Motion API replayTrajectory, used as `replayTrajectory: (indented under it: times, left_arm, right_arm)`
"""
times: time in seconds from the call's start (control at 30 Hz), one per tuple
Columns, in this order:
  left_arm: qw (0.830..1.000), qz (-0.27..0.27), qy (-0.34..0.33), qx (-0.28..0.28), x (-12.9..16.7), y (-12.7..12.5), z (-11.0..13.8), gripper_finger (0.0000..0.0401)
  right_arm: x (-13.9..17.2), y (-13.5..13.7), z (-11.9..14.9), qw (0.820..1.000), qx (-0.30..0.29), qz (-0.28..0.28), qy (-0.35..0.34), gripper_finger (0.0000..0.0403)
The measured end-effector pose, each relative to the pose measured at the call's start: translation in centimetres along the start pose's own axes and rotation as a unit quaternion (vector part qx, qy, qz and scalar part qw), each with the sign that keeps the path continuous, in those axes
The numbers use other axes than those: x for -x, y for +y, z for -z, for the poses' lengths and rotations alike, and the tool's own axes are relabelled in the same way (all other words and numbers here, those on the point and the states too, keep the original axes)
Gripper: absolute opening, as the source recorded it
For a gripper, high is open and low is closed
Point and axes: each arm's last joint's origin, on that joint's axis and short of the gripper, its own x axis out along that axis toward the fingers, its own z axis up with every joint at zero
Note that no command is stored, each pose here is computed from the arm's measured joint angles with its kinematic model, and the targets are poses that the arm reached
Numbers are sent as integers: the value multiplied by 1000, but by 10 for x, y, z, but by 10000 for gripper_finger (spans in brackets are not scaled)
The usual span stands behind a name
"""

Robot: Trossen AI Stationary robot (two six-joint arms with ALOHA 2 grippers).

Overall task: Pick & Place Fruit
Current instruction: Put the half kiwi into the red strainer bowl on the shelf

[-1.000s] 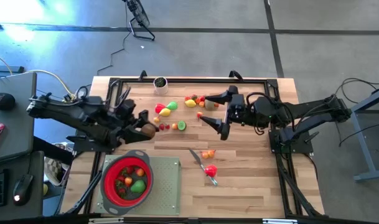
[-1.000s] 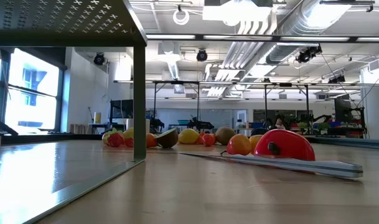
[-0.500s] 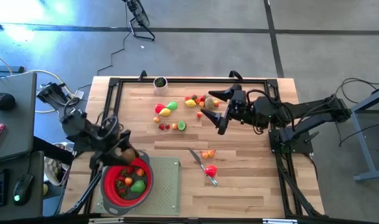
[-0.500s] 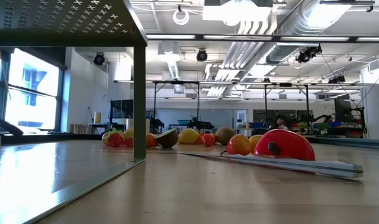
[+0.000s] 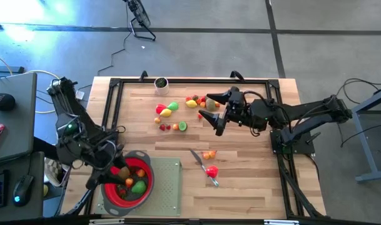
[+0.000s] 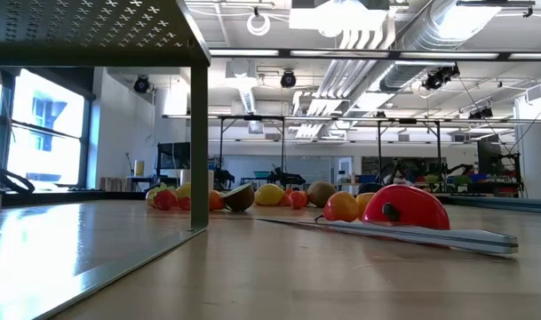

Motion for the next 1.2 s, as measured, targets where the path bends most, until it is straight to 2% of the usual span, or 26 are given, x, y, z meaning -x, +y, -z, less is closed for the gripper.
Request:
replayTrajectory:
  times: [0.2, 0.47, 0.57, 0.73, 1.03, 1.2]
  left_arm:
    - [999, -42, -8, -30, -7, -14, -3, 239]
    - [981, -165, 70, -68, -20, -23, -2, 239]
    - [971, -194, 111, -80, -26, -29, 0, 239]
    - [965, -196, 154, -83, -34, -34, 4, 239]
    - [963, -199, 159, -91, -38, -34, 7, 240]
    - [962, -202, 159, -96, -38, -34, 7, 270]
  right_arm:
    - [0, 0, 0, 1000, 10, 1, 0, 373]
    - [0, 0, 0, 1000, 15, 10, -2, 373]
    - [0, -1, 1, 1000, 19, 10, -1, 373]
    - [0, -1, 0, 1000, 29, 11, -2, 373]
    - [-1, -1, 0, 999, 42, 13, -2, 373]
    - [-1, -1, 0, 999, 42, 13, -2, 373]
